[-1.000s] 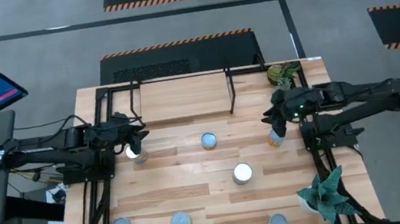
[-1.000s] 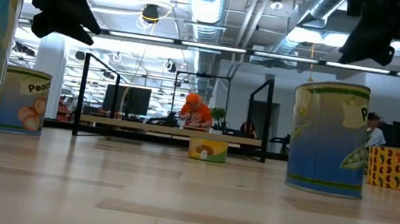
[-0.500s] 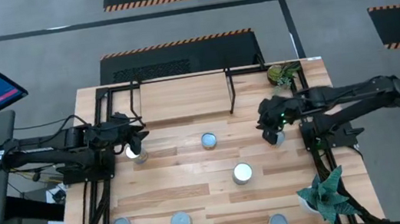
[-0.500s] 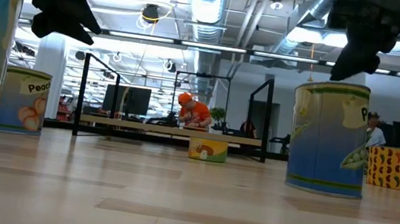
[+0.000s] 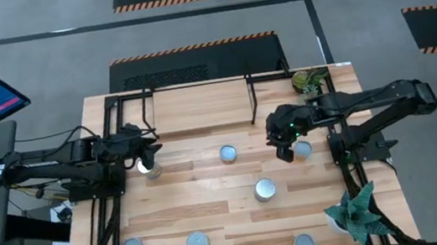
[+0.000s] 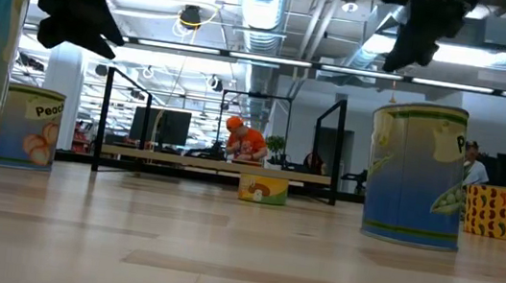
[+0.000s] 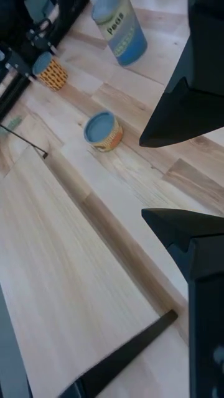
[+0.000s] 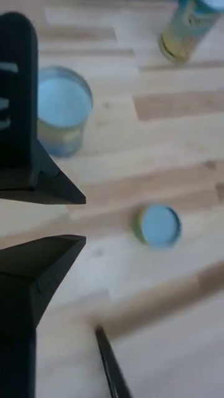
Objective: Pick and place cans onto a shelf
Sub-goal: Put the canned peas on the shelf
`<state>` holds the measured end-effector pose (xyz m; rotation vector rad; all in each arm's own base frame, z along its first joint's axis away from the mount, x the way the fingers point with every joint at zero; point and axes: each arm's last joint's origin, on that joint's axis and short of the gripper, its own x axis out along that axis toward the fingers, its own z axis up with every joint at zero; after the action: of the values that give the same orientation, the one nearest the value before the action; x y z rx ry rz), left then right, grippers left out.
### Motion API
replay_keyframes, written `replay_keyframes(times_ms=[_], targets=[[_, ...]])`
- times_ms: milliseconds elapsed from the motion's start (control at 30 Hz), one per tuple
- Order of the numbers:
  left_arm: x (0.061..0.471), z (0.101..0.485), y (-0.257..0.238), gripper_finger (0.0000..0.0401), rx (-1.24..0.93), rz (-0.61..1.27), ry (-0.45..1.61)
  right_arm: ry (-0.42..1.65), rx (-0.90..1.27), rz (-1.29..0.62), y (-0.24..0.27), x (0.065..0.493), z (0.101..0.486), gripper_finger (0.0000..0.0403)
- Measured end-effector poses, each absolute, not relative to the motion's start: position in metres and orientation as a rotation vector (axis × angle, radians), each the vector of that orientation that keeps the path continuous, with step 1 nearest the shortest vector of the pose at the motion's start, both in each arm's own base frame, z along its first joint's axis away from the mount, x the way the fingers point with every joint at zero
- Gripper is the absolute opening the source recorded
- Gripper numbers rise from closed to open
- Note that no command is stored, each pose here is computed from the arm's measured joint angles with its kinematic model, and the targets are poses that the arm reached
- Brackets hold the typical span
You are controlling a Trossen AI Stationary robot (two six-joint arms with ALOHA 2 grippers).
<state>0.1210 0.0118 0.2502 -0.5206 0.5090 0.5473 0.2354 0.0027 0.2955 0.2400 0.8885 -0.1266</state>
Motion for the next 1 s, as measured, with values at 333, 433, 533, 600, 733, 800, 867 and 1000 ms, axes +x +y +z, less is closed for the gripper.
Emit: replay_keyframes(times_ms=[333,433,533,600,733,800,867,1000], targets=[[0.12,0.248,0.012,0.0163,-0.473,0.542,0.545,0.995,0.323,-0.01,0.007,0.259,0.271,0.0197],[0.12,0.248,0.012,0.0163,-0.468,0.541,0.547,1.014,0.33,-0.016,0.008,0.262,0.266,0.0216],[0.119,0.248,0.012,0.0163,-0.468,0.541,0.547,1.04,0.35,0.006,0.01,0.264,0.262,0.0225],[0.119,0.248,0.012,0.0163,-0.468,0.541,0.548,1.065,0.363,0.048,0.014,0.268,0.257,0.0227],[0.119,0.248,0.012,0.0163,-0.468,0.541,0.548,1.12,0.385,0.14,0.027,0.274,0.246,0.0226],[0.119,0.248,0.012,0.0163,-0.467,0.541,0.549,1.148,0.382,0.17,0.034,0.276,0.241,0.0224],[0.119,0.248,0.012,0.0163,-0.466,0.542,0.552,1.178,0.37,0.184,0.041,0.279,0.234,0.0223],[0.119,0.247,0.012,0.0163,-0.464,0.545,0.561,1.22,0.363,0.194,0.049,0.284,0.223,0.022]])
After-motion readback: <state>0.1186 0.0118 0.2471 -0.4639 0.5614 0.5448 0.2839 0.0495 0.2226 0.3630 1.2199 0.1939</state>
